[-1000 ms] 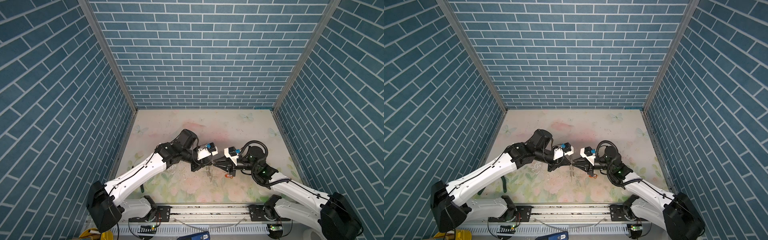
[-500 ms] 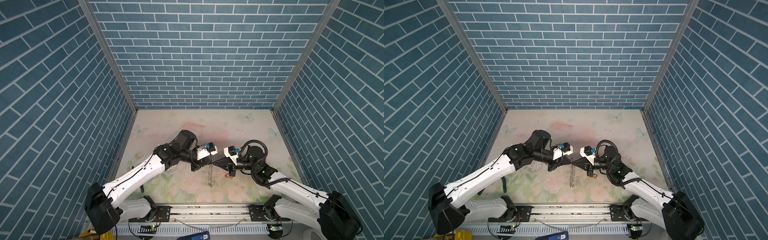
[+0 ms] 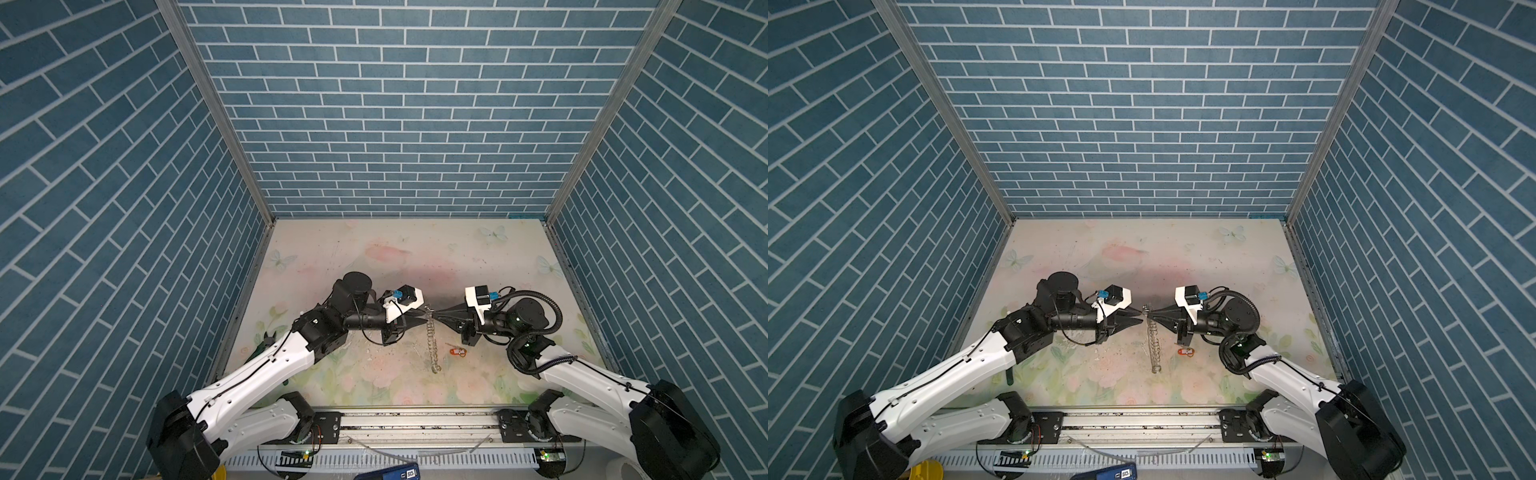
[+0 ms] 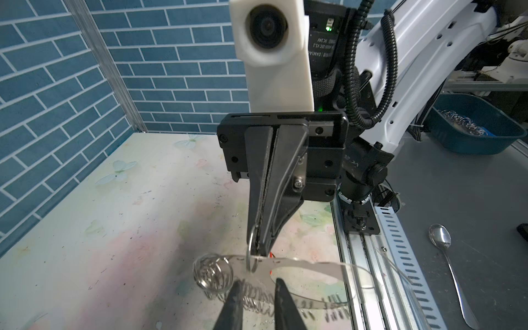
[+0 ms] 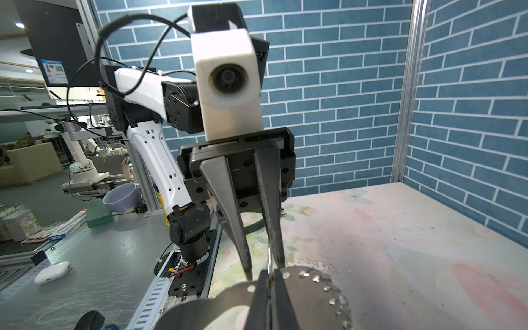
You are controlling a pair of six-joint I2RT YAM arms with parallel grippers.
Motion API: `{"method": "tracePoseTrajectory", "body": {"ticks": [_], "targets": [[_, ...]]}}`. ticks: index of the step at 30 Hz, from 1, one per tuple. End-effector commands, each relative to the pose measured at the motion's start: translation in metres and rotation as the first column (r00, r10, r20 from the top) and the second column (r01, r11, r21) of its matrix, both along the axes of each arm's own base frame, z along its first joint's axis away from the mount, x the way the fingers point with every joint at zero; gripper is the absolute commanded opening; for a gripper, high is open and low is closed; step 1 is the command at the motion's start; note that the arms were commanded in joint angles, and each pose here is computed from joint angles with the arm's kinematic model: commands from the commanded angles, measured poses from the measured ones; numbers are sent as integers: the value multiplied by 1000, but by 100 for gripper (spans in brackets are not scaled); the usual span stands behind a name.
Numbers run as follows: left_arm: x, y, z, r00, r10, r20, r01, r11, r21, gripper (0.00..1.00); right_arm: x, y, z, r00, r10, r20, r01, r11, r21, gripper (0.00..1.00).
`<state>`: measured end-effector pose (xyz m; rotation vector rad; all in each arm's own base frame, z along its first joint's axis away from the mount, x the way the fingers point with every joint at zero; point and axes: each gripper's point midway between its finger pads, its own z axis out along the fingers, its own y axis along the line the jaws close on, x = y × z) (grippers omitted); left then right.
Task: Attach keys to a key ring
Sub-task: Pass the keyring.
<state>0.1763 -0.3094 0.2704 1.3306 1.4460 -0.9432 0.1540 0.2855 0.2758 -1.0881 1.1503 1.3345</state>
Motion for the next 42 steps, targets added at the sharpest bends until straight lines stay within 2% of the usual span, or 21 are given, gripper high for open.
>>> {"method": "tracePoseTrajectory", "body": {"ticks": [1,7,20,22,24,28,32,42], "targets": [[-2,-3,14,1000,-26,9,27,997,-74,19,-12,-4,12,998,44,39,-46,997,60,0],[-5,-3,21,998,-57,-8,56,991,-119,16,-14,-4,9,998,59,37,-61,996,57,0],[-4,-7,18,997,-71,-36,67,992,-106,0,-16,0,9,996,86,36,-88,993,72,0],[-2,-6,17,998,-60,-36,56,994,-96,0,-15,1,7,996,81,34,-83,995,63,0],[2,-4,14,999,-32,-36,29,997,-64,0,-13,1,0,998,63,27,-63,998,22,0],[7,1,6,1000,14,-26,-13,999,35,0,-7,-2,-21,999,-14,33,18,992,-121,10],[-1,0,-2,1000,-6,-16,8,993,122,0,-10,-8,-32,998,-38,53,48,974,-222,17],[-9,-4,-16,998,-50,-43,57,978,203,0,-14,-6,-27,999,3,37,5,975,-222,20]]}}
